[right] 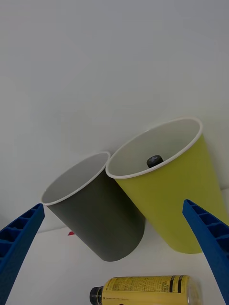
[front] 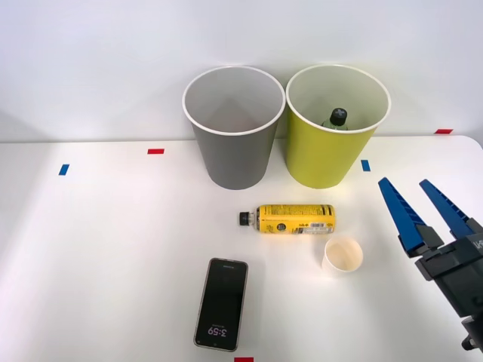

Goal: Put cans in the gray bin, plastic bottles in the light green bin

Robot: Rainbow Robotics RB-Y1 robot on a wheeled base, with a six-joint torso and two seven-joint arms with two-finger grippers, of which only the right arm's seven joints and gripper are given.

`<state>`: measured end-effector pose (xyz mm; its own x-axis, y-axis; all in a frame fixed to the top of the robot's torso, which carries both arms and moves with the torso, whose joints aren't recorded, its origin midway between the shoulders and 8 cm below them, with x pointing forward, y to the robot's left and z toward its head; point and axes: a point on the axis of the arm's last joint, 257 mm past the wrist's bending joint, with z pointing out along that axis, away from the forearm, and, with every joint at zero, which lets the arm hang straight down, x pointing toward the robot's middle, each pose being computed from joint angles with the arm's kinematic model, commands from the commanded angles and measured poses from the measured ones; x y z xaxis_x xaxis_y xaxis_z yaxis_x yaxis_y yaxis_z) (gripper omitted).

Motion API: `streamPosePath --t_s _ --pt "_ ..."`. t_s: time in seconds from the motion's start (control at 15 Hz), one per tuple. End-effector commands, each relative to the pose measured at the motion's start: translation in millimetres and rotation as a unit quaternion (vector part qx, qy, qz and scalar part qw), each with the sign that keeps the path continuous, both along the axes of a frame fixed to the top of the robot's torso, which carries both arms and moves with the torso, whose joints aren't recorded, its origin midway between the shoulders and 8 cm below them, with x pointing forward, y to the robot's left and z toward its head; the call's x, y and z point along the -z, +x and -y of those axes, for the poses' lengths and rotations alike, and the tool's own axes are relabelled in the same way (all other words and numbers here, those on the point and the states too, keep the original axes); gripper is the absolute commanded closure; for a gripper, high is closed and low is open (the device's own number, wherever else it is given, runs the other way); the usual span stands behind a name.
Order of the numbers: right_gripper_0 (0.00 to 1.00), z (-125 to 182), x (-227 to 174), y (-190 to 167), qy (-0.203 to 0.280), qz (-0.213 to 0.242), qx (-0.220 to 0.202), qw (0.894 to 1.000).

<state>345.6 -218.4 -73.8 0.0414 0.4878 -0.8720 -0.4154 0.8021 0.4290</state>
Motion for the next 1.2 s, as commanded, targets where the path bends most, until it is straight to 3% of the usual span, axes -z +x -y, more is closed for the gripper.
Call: streamPosePath --t_s 0.07,0.47,0.6,0.87,1.2 --pt "0.00 -7.6 38.0 -9.9 -0.052 0.032 -0.004 0.998" --pt "0.00 9.3 90.2 -42.6 -0.145 -0.003 0.070 0.987" --pt "0.00 19.0 102.1 -52.6 -0.151 -0.021 0.108 0.983" --pt "0.00 24.5 113.7 -59.1 -0.148 -0.041 0.139 0.978" --pt "0.00 22.7 124.4 -39.7 -0.177 -0.018 0.179 0.968"
